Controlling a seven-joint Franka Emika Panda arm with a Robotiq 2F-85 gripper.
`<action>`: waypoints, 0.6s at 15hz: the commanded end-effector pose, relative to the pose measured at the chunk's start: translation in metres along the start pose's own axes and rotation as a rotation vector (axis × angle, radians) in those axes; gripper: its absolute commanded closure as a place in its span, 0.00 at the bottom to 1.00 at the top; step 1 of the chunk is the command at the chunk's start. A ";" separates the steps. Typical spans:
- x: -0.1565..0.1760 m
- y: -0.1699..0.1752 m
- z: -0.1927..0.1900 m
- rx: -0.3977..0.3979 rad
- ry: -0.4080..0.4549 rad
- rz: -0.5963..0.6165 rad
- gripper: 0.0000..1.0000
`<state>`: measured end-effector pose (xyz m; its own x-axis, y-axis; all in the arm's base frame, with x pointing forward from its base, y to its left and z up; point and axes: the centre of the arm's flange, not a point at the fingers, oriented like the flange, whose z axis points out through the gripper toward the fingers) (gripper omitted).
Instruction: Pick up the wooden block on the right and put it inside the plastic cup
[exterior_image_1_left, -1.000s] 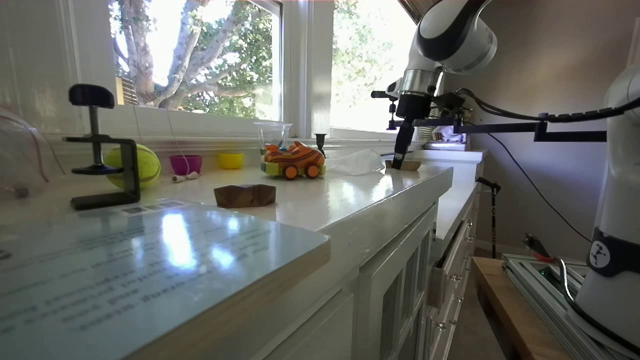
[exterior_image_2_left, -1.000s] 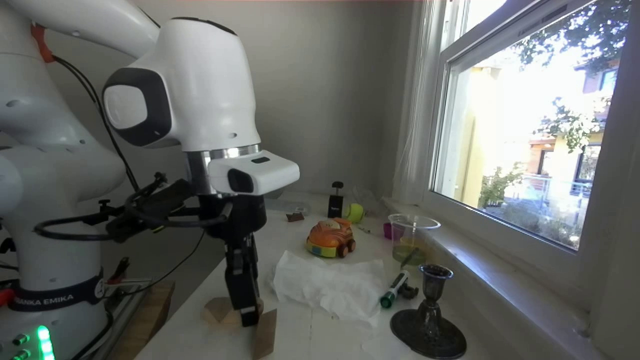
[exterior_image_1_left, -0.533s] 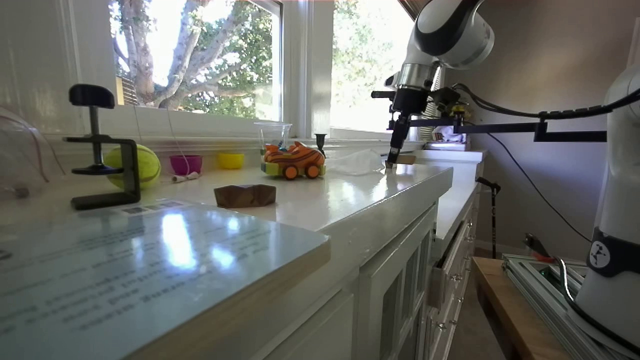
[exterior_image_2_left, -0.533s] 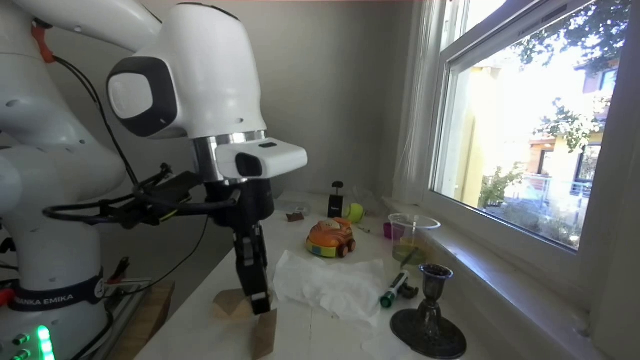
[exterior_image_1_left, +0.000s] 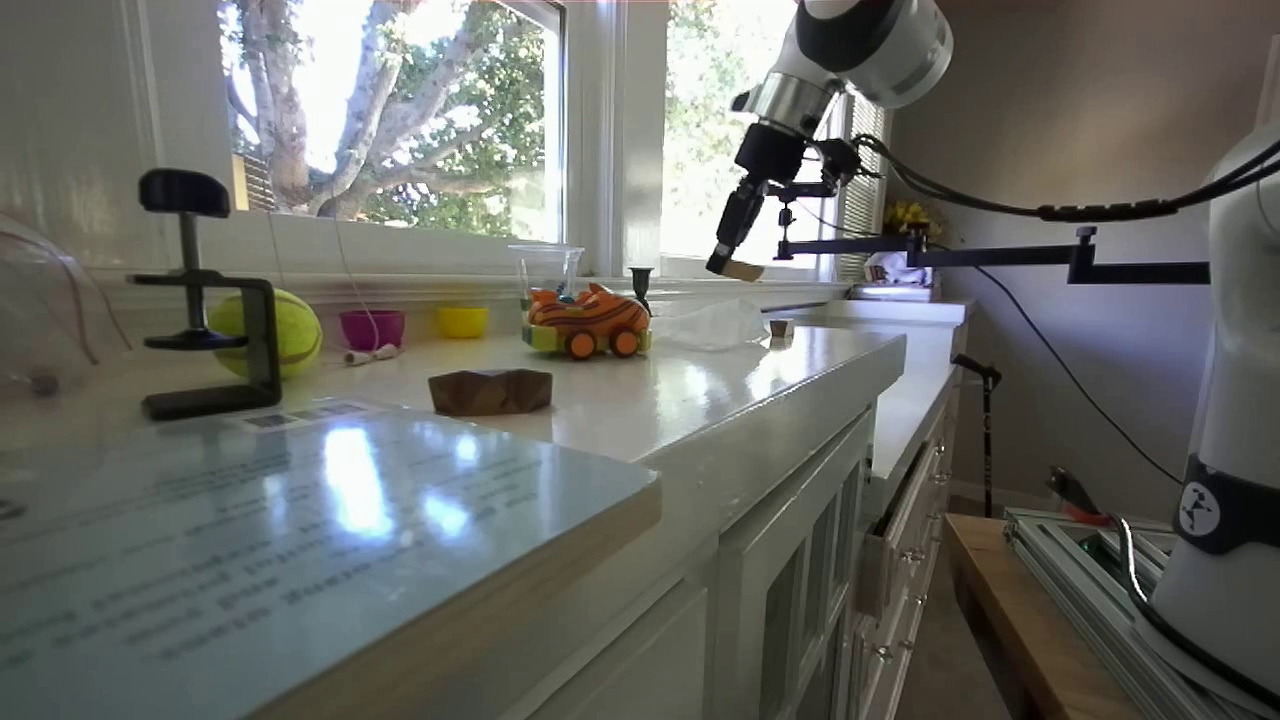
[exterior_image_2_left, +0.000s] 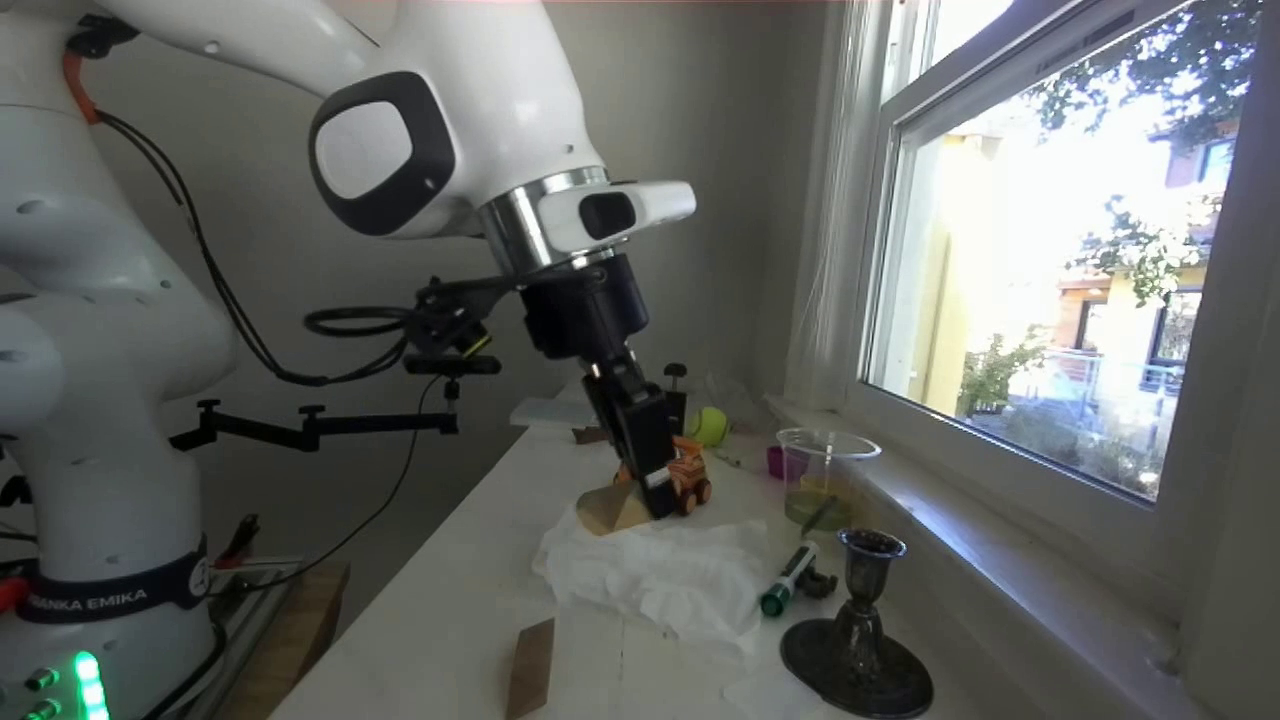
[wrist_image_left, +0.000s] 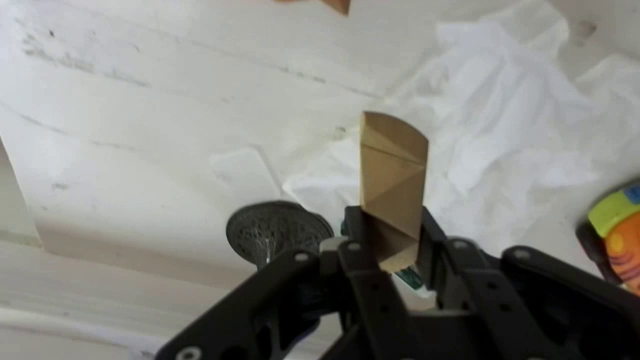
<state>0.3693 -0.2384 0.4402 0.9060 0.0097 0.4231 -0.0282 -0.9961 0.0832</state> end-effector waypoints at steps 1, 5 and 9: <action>0.010 -0.005 -0.002 0.009 0.028 0.005 0.93; 0.013 -0.007 0.000 0.014 0.028 0.003 0.74; 0.028 -0.005 0.024 -0.048 0.085 0.008 0.93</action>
<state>0.3826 -0.2319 0.4429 0.8892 0.0104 0.4574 -0.0296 -0.9964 0.0801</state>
